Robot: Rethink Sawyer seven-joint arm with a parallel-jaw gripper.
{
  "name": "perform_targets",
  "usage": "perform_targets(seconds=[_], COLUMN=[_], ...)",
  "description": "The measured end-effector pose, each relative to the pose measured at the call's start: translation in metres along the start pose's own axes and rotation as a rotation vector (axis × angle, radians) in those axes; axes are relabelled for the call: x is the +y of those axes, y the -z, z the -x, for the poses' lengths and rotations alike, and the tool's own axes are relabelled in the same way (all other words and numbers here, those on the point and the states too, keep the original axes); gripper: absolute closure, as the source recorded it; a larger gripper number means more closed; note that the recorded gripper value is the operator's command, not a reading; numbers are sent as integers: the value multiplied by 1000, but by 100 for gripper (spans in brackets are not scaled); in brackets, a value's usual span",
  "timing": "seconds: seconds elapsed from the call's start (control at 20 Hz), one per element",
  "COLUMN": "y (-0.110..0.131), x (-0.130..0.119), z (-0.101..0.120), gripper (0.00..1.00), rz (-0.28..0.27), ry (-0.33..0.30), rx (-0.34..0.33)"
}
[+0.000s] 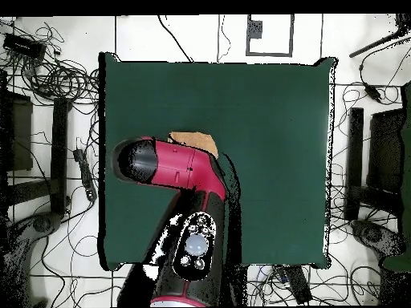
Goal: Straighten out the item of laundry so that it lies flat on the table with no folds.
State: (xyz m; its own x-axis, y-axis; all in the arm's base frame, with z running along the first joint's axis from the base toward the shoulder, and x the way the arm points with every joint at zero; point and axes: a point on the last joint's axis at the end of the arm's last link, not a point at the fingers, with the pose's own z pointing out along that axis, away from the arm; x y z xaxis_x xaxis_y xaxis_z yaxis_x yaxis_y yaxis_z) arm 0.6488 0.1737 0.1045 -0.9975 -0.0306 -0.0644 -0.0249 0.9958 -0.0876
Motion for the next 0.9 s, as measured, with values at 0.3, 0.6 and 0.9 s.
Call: perform_targets(seconds=[0.3, 0.6, 0.9], y=[-19, -27, -32], x=[0, 0, -1], z=[-5, -5, -5], gripper=[0, 0, 0], rz=[-11, -16, -21], ry=[4, 6, 7], rx=[5, -3, -12])
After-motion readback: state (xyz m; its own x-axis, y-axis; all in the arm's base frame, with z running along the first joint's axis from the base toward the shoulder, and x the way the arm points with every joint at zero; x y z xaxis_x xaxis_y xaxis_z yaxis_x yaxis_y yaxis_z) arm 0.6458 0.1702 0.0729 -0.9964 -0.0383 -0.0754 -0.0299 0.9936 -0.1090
